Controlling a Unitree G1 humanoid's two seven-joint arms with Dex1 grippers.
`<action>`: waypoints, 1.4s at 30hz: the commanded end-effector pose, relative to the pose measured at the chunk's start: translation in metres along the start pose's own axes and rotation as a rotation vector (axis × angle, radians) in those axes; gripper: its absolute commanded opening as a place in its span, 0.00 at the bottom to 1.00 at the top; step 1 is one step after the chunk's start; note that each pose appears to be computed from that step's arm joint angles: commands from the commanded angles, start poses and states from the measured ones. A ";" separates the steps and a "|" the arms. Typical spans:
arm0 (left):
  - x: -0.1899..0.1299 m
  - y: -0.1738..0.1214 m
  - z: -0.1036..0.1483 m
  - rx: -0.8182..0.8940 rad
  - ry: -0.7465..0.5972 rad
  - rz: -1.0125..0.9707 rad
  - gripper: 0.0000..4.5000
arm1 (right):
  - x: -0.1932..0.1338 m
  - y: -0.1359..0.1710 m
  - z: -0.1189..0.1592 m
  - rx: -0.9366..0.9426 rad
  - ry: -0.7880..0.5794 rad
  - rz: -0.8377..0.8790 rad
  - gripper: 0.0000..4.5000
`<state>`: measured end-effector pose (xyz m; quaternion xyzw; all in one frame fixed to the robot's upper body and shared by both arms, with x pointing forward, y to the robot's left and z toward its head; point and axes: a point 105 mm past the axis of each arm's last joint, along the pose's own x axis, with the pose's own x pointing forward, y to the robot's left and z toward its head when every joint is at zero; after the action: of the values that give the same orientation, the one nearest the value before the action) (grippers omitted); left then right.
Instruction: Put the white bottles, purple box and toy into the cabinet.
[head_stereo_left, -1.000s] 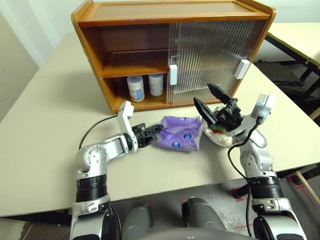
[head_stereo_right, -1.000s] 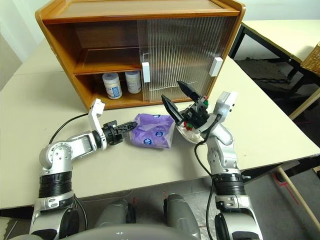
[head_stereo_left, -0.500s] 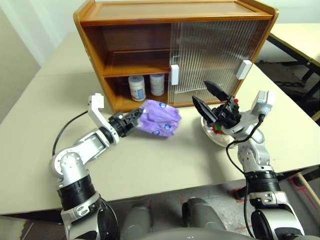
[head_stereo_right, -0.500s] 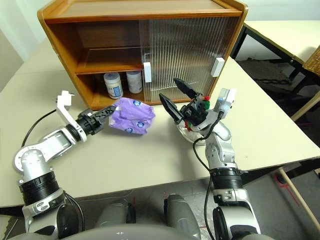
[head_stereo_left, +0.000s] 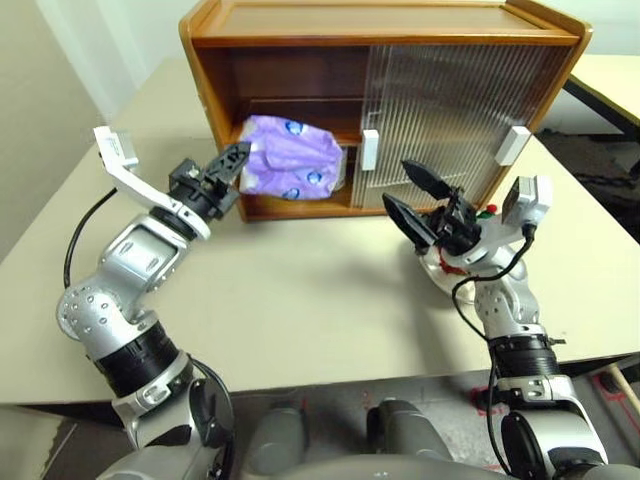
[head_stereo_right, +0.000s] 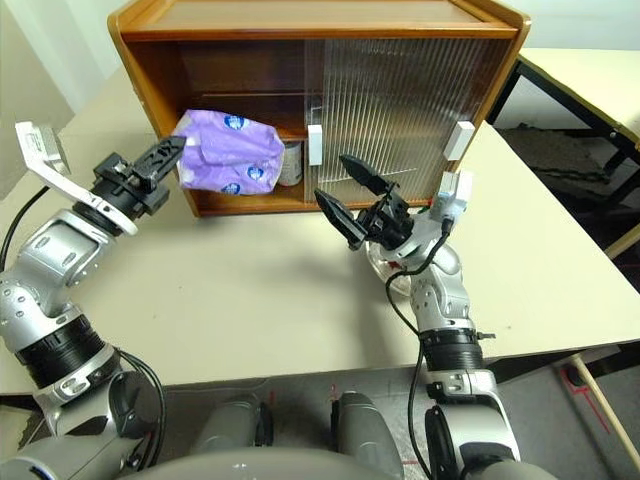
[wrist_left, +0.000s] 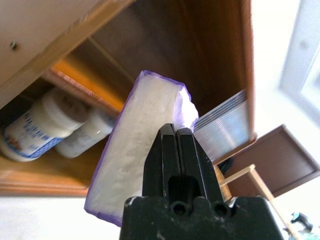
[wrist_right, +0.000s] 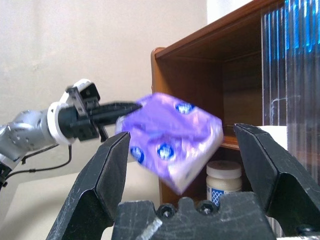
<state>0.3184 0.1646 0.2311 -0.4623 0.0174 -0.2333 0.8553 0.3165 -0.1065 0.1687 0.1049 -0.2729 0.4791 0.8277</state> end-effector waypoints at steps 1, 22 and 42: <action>0.002 -0.020 0.010 -0.049 -0.041 -0.054 0.00 | -0.002 -0.004 0.001 0.000 0.001 -0.003 1.00; 0.060 -0.006 0.000 -0.137 -0.195 -0.007 0.00 | -0.003 -0.001 0.004 -0.032 0.022 -0.017 1.00; 0.107 0.012 -0.030 -0.021 -0.155 0.067 0.22 | -0.002 -0.003 -0.002 -0.083 0.077 -0.041 1.00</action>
<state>0.4121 0.1114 0.2252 -0.5045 -0.0400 -0.1540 0.8486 0.3211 -0.1095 0.1669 0.0662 -0.2563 0.4528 0.8514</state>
